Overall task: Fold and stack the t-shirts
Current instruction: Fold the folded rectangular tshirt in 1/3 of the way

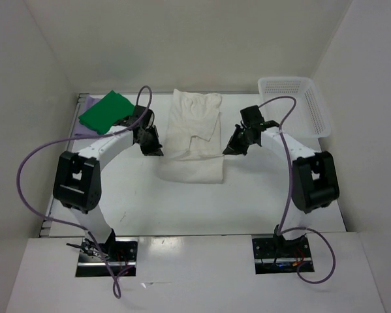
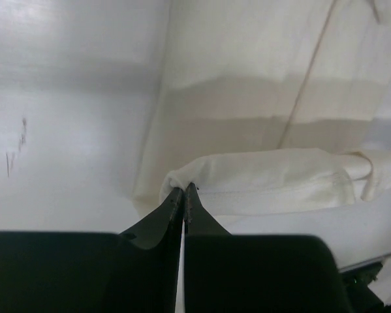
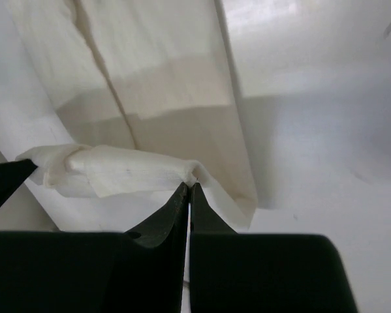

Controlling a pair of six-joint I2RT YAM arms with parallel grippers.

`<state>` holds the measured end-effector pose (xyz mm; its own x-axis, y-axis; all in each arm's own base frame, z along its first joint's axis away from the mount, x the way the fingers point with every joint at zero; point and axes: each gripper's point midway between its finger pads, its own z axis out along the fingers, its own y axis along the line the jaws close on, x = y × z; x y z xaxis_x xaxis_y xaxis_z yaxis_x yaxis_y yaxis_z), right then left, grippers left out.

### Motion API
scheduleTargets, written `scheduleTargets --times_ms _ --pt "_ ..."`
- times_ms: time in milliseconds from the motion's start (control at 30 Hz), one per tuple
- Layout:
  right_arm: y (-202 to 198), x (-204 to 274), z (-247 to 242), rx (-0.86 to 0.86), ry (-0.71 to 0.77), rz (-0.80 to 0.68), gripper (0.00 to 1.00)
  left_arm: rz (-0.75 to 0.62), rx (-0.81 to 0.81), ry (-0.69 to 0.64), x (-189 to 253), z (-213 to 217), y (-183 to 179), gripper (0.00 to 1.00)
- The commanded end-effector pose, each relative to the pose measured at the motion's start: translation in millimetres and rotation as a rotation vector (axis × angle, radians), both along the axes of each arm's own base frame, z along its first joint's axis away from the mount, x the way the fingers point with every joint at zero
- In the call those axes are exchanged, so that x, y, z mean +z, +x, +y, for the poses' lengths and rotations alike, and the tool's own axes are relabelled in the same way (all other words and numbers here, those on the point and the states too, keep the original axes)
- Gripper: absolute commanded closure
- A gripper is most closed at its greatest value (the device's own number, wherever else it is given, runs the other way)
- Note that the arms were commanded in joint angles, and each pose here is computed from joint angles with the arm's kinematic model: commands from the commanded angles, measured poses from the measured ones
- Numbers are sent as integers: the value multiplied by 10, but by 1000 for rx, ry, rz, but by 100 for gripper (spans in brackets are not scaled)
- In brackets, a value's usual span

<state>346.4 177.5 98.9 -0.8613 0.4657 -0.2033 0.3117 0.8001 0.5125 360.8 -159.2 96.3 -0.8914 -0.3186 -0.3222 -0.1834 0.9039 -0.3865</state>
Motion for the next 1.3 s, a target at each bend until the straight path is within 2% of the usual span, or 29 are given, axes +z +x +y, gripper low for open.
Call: scheduleTargets --times_ms 0,133,200,233,300,433,467,500,600,633,667,700,733,800,833,900,933,967,1033,1200,1267 --pt "583 51 -140 16 -55 -115 100 -89 21 62 15 149 487 98" --pt "976 19 -119 21 -75 -140 100 -71 40 67 -198 157 832 97" --pt "1158 43 -101 22 -87 -162 100 -108 32 63 -144 115 1025 95" --pt "1220 -136 -141 14 -94 -129 100 -91 32 68 -257 103 1076 95" --pt "1349 -162 -163 12 -98 -138 100 -104 41 65 -288 118 1215 94" --pt "1485 -275 -171 1 -117 -135 100 -159 56 39 -270 79 1520 85" --pt "1509 -243 -166 0 -115 -144 97 -176 46 18 -212 37 1559 81" --pt "1509 -242 -166 0 -115 -144 84 -184 40 7 -173 14 1575 67" --pt "1480 -81 -136 10 -92 -168 60 -213 58 -11 -12 17 1540 50" --pt "1482 1 -138 16 -93 -188 59 -240 68 -25 68 15 1532 41" --pt "1406 132 -154 15 -89 -206 59 -256 74 -21 113 41 1483 37" --pt "1352 187 -184 9 -97 -213 57 -304 83 -40 361 51 1419 32" --pt "1247 324 -206 7 -91 -240 55 -279 61 -64 242 26 1243 11" --pt "1102 397 -167 14 -105 -258 55 -280 28 -95 359 -45 1007 5" --pt "945 268 -149 20 -107 -225 67 -230 13 -103 172 -98 797 5" --pt "749 292 127 84 -64 -239 77 -256 -34 -149 250 -337 578 20" --pt "622 167 208 103 -64 -204 89 -243 -32 -164 204 -408 493 30" --pt "548 35 299 129 -71 -173 93 -206 -44 -170 57 -459 364 38" --pt "411 -162 513 179 -75 -132 97 -192 -59 -175 -8 -567 332 51" --pt "340 -666 417 153 -150 -58 100 -110 -36 -119 -477 -510 328 53" --pt "255 -818 359 150 -171 -27 100 -41 -1 -117 -659 -468 179 53"
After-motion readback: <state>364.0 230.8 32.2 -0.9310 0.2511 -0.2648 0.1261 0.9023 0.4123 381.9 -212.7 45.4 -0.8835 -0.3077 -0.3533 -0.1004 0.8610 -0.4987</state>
